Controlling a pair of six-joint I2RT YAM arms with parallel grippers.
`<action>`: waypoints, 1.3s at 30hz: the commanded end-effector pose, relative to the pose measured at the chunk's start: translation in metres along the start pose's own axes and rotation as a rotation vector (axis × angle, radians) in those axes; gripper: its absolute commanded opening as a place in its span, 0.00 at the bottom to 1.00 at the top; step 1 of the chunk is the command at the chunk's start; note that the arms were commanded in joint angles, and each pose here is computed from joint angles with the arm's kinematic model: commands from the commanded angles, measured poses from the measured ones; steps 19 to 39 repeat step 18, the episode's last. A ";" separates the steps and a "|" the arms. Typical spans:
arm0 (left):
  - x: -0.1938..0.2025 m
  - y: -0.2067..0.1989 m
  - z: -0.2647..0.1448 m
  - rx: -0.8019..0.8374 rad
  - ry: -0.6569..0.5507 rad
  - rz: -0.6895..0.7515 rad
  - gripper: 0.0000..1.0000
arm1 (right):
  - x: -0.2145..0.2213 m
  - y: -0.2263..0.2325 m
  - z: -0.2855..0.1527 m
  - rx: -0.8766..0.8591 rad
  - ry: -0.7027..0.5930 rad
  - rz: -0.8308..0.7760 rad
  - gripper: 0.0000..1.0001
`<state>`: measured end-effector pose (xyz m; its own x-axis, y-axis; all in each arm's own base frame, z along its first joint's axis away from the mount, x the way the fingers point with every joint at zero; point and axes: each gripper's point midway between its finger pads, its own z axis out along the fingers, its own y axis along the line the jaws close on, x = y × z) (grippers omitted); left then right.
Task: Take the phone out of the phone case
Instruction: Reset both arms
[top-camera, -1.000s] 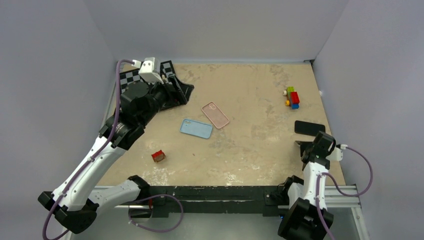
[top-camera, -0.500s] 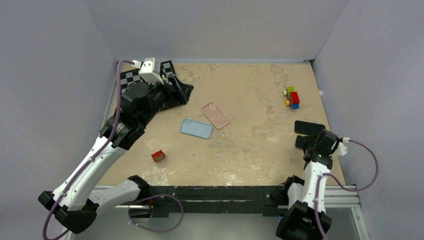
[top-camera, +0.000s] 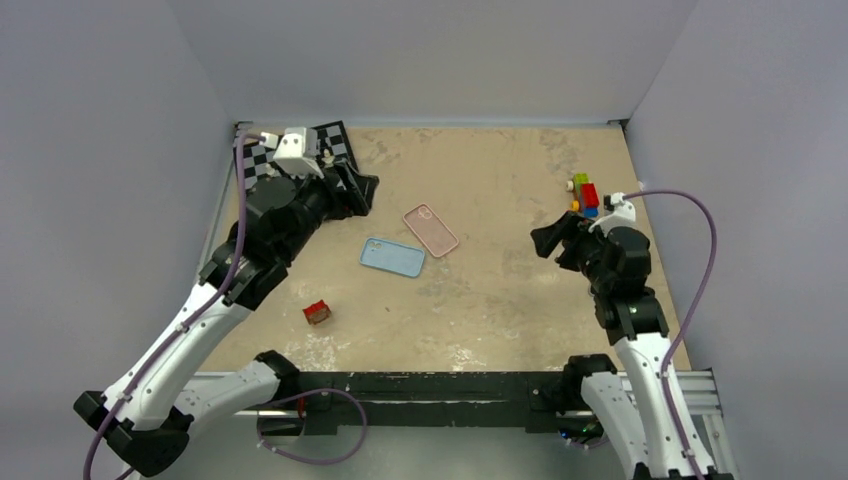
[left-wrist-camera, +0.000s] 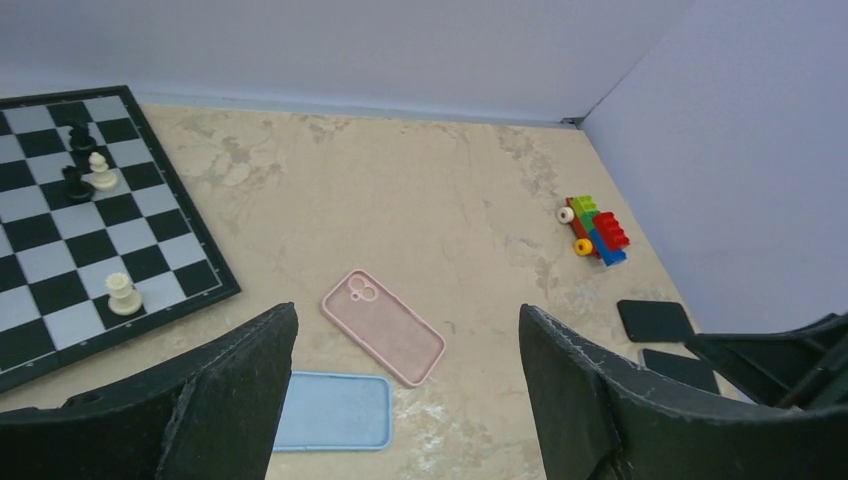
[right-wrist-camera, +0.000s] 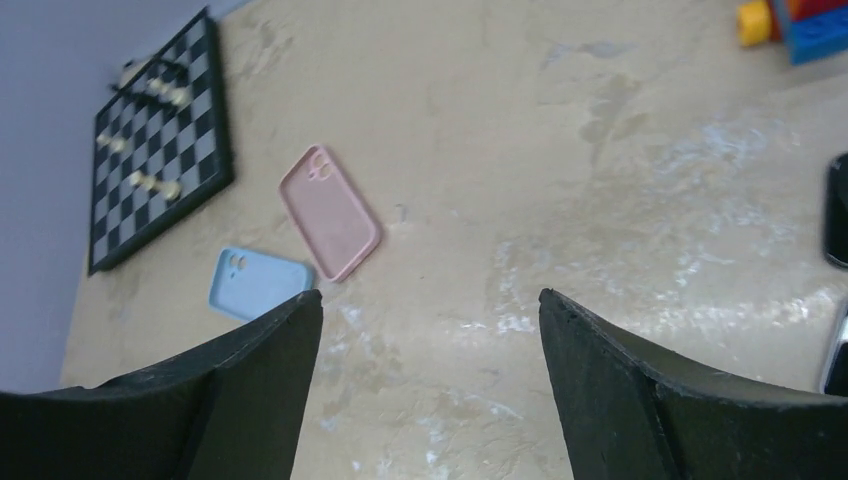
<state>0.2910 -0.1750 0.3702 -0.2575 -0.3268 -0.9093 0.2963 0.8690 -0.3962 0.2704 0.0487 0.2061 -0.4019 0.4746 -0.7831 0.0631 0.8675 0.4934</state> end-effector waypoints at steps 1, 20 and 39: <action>-0.030 0.015 -0.019 -0.039 -0.175 0.048 0.84 | -0.021 0.052 -0.030 -0.213 -0.082 -0.137 0.83; -0.065 0.063 -0.169 -0.050 -0.533 0.006 0.93 | -0.107 0.087 -0.194 -0.338 -0.636 -0.252 0.90; -0.065 0.063 -0.169 -0.050 -0.533 0.006 0.93 | -0.107 0.087 -0.194 -0.338 -0.636 -0.252 0.90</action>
